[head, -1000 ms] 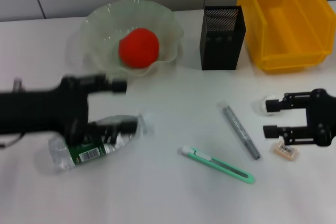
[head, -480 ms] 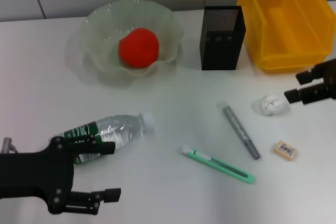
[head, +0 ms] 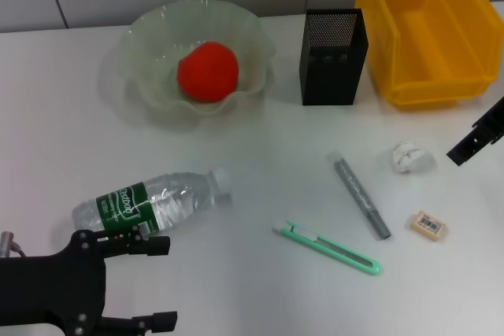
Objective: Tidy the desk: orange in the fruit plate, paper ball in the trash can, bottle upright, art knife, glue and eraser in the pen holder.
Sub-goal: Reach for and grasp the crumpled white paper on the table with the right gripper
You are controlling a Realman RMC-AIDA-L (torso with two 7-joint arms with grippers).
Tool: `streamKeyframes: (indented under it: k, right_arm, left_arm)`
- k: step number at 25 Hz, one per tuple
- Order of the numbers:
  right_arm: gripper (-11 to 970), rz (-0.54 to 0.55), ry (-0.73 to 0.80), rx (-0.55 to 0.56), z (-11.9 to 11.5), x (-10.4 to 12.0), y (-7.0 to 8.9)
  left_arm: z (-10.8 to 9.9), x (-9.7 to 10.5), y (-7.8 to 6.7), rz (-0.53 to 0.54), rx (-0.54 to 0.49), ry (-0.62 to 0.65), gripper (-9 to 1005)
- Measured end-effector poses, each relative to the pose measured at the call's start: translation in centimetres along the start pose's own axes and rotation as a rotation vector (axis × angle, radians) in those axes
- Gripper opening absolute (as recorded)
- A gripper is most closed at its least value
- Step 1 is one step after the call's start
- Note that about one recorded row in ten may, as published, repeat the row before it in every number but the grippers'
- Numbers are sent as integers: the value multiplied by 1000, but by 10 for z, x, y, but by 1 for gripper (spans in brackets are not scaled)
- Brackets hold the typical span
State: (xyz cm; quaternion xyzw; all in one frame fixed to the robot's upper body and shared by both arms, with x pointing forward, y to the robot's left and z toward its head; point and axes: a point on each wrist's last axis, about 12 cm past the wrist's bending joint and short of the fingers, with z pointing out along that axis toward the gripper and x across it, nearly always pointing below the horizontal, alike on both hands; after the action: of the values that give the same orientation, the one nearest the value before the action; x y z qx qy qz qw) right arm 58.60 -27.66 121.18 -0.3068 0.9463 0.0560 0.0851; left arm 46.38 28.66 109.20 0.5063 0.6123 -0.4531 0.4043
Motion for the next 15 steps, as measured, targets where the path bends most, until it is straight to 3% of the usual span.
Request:
streamKeyframes:
  k: [15]
  right_arm:
    - [653, 35, 3, 13, 50, -13, -5]
  left_arm:
    - [6, 3, 1, 6, -3, -3, 840]
